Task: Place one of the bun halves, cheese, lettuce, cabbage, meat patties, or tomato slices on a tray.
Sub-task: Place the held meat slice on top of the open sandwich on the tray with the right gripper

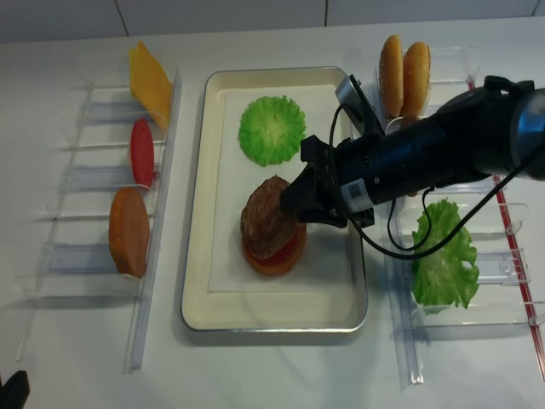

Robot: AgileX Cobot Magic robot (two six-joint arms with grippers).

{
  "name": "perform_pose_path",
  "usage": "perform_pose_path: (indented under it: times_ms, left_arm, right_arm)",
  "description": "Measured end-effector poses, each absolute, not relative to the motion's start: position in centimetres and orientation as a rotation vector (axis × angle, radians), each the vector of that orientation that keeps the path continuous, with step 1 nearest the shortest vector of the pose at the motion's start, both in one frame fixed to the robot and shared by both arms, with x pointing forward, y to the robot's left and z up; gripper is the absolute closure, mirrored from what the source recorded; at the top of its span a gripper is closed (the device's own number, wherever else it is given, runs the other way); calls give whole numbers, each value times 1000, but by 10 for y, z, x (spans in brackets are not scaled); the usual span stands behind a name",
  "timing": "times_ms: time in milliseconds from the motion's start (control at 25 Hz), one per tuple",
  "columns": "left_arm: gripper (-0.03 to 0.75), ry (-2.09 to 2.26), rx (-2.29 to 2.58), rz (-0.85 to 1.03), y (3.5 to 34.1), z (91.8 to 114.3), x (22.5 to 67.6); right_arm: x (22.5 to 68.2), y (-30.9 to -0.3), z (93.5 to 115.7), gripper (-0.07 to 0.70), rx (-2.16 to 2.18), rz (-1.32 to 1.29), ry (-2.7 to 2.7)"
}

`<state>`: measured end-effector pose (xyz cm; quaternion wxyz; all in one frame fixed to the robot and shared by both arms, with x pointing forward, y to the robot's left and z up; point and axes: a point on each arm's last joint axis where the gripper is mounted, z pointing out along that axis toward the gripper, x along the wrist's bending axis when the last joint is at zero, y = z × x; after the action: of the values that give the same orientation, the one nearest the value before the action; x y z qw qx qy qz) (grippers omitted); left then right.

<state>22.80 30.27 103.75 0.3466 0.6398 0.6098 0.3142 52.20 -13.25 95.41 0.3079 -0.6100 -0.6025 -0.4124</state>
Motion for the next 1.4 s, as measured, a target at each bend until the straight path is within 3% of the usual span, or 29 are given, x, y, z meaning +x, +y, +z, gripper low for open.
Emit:
perform_pose_path:
  times_ms: [960, 1240, 1400]
  left_arm:
    - [516, 1582, 1660, 815, 303, 1037, 228]
    - [516, 1582, 1660, 815, 303, 1037, 228]
    - [516, 1582, 1660, 815, 303, 1037, 228]
  right_arm:
    - [528, -135, 956, 335, -1701, -937, -1658]
    - [539, -134, 971, 333, -1708, -872, -1741]
    - [542, -138, 992, 333, -1725, -807, -1849]
